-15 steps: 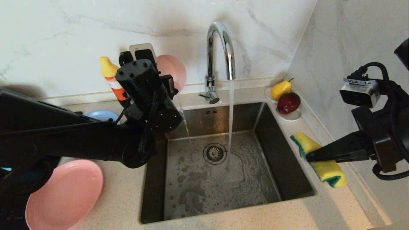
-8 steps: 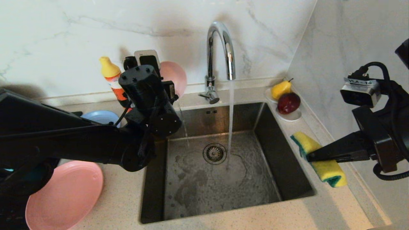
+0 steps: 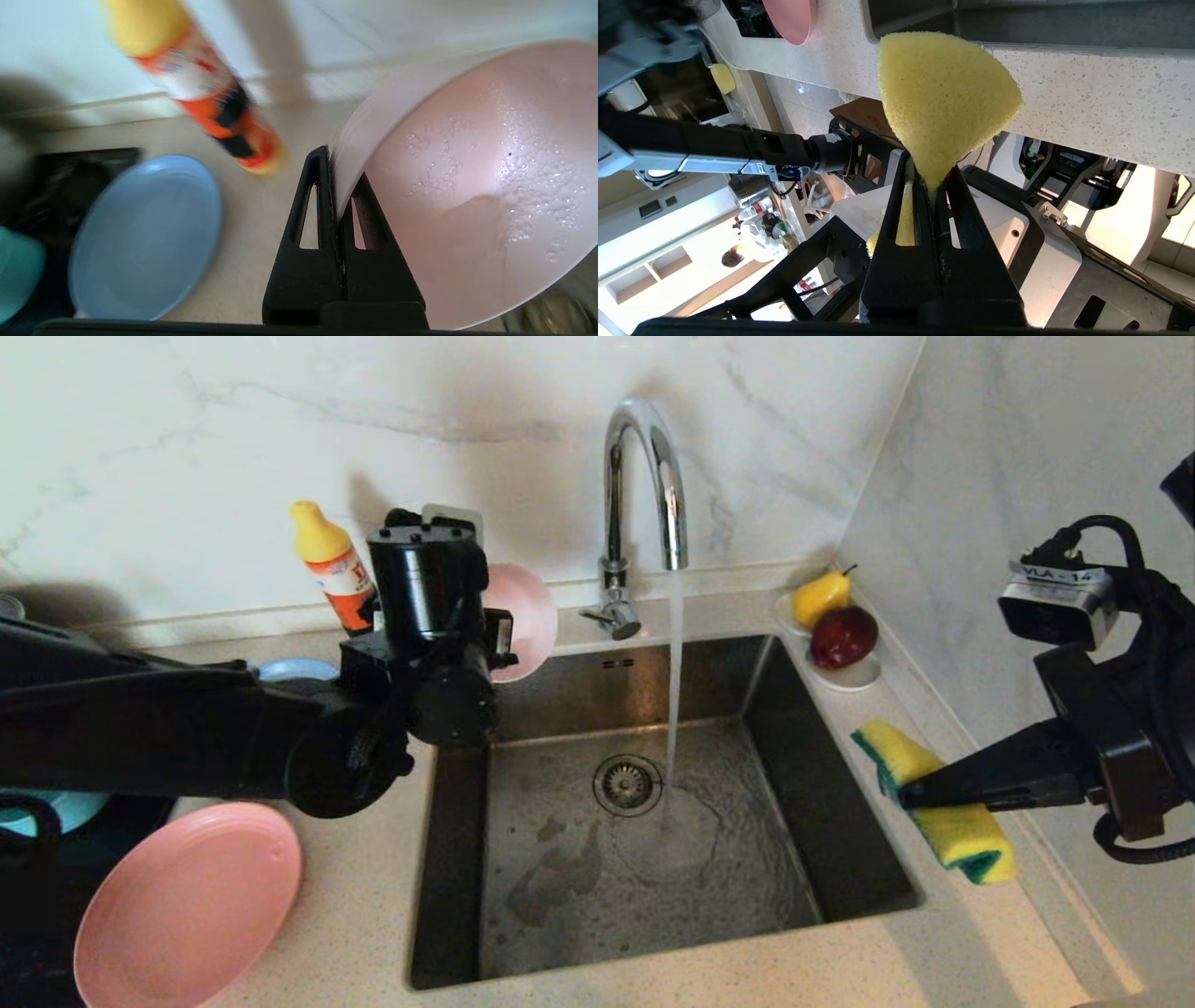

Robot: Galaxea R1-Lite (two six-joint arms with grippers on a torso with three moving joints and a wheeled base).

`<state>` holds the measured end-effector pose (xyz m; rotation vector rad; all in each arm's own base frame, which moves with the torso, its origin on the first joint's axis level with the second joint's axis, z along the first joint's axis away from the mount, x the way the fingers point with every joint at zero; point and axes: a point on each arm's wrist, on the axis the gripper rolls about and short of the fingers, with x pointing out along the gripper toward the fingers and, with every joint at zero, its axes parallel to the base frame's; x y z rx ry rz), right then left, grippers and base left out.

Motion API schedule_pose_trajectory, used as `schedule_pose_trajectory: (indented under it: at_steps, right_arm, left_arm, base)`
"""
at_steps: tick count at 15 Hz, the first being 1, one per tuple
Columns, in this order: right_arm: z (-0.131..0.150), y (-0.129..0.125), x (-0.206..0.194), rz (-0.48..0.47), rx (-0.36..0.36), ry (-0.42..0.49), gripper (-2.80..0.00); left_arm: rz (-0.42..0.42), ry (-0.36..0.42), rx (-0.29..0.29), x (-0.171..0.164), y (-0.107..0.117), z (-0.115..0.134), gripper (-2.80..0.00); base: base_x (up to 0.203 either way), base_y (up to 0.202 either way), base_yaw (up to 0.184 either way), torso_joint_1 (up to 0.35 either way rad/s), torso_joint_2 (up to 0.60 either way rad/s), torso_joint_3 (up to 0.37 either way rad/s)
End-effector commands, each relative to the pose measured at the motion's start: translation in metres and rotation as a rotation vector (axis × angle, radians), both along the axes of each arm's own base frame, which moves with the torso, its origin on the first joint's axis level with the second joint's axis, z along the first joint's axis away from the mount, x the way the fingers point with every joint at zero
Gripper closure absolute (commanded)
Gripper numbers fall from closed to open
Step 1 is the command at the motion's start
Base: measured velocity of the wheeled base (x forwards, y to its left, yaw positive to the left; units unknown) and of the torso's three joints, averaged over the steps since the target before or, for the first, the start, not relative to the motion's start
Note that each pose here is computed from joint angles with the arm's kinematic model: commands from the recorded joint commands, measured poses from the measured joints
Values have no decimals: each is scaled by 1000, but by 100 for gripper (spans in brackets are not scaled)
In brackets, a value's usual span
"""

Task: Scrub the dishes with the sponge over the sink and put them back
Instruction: Rinse the bowl, then place the bowl on the table

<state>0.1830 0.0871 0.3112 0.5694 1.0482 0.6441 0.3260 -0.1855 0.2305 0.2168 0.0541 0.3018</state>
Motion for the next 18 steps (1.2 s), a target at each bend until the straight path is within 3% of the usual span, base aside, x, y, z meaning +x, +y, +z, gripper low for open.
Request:
schedule_pose_trajectory:
  at_steps: [1, 4, 6, 8, 10, 14, 18]
  right_arm:
    - [-2, 0, -1, 0, -1, 12, 0]
    - [-3, -2, 0, -8, -5, 17, 0]
    - [-4, -2, 0, -9, -5, 20, 0]
    - [-5, -2, 0, -9, -6, 23, 0]
    - [-6, -1, 2, -8, -8, 27, 0]
    - [-8, -1, 2, 1, -17, 26, 0]
    - [-9, -2, 1, 0, -21, 23, 0]
  left_arm:
    - [-109, 89, -32, -18, 10, 18, 0]
    - [-176, 272, -138, -38, 20, 31, 0]
    - [-225, 439, -229, -58, 36, 42, 0]
    - [-212, 571, -379, -74, 64, 57, 0]
    - [-149, 591, -480, -79, 96, 66, 0]
    - [33, 597, -609, -110, 145, 78, 0]
    - [233, 570, -724, -124, 188, 71, 0]
  base:
    - [0, 0, 0, 0, 0, 0]
    - [0, 0, 0, 0, 0, 0]
    - [0, 0, 0, 0, 0, 0]
    - [0, 0, 0, 0, 0, 0]
    - [0, 0, 0, 0, 0, 0]
    - [0, 0, 0, 0, 0, 0]
    - [0, 0, 0, 0, 0, 0]
